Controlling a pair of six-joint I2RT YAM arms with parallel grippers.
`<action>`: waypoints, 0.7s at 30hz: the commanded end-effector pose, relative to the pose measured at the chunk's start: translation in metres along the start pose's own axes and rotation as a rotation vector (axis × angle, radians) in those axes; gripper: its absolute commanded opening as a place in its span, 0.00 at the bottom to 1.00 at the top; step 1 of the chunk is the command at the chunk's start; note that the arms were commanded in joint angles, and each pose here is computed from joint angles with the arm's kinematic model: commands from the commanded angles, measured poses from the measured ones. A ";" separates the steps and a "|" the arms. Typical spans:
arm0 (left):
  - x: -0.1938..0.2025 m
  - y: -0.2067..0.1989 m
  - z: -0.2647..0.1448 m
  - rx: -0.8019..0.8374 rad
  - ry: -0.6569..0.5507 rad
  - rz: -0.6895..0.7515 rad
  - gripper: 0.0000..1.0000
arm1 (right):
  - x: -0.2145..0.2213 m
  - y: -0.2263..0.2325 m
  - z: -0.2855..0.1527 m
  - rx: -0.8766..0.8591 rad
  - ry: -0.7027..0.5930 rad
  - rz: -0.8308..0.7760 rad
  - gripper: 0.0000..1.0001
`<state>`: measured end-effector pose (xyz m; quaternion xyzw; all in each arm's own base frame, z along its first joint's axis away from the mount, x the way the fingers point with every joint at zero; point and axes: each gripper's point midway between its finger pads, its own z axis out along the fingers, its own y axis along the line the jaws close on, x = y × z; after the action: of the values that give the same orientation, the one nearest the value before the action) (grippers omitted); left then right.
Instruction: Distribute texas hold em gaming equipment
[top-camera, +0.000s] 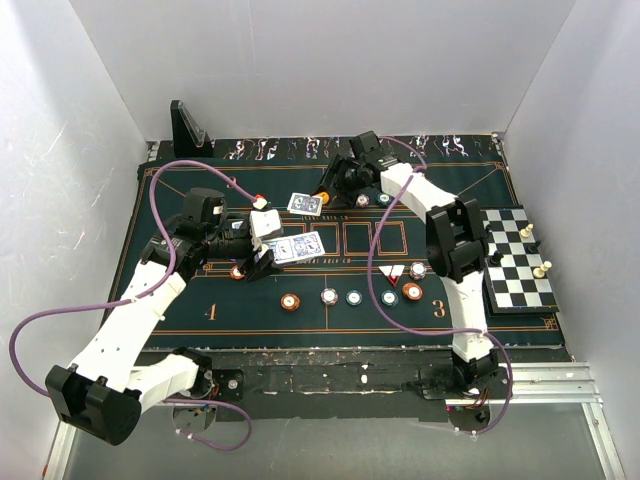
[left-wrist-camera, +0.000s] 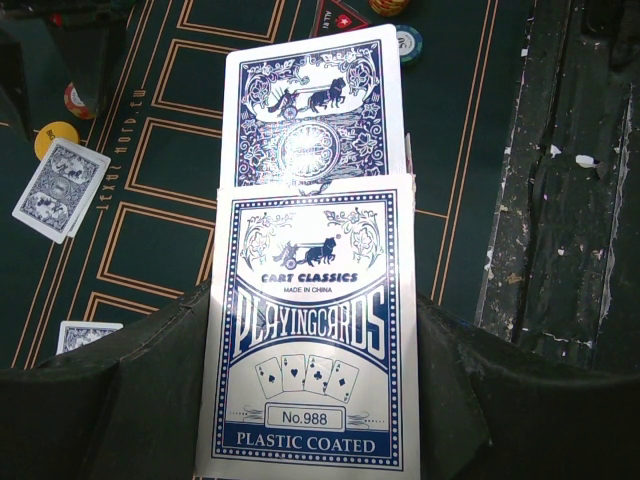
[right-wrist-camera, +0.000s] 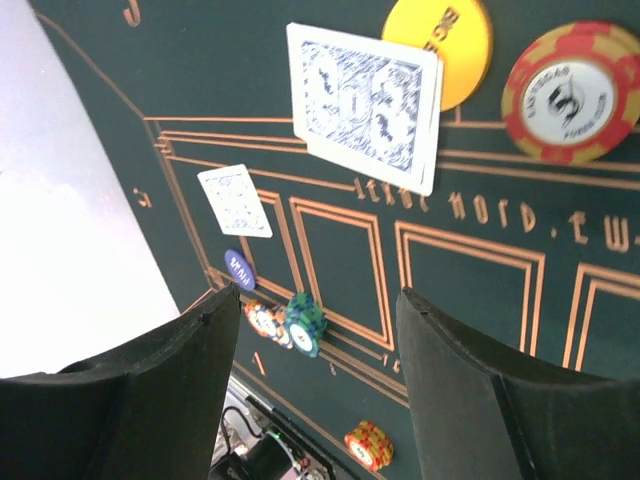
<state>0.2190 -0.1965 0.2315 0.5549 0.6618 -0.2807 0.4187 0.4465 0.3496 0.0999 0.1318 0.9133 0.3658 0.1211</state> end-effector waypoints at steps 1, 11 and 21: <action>-0.017 0.000 -0.008 -0.018 -0.044 0.050 0.00 | 0.000 0.027 -0.033 -0.072 -0.051 -0.056 0.71; -0.011 -0.003 -0.005 -0.006 -0.038 0.051 0.00 | 0.060 0.041 -0.126 -0.264 -0.046 -0.130 0.83; -0.009 -0.004 -0.003 0.008 -0.038 0.081 0.00 | 0.128 0.062 -0.219 -0.556 -0.030 -0.185 0.88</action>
<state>0.2194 -0.1954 0.2323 0.5637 0.6539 -0.2731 0.4244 0.2886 0.2867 0.2519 0.0520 0.8279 0.5212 0.2005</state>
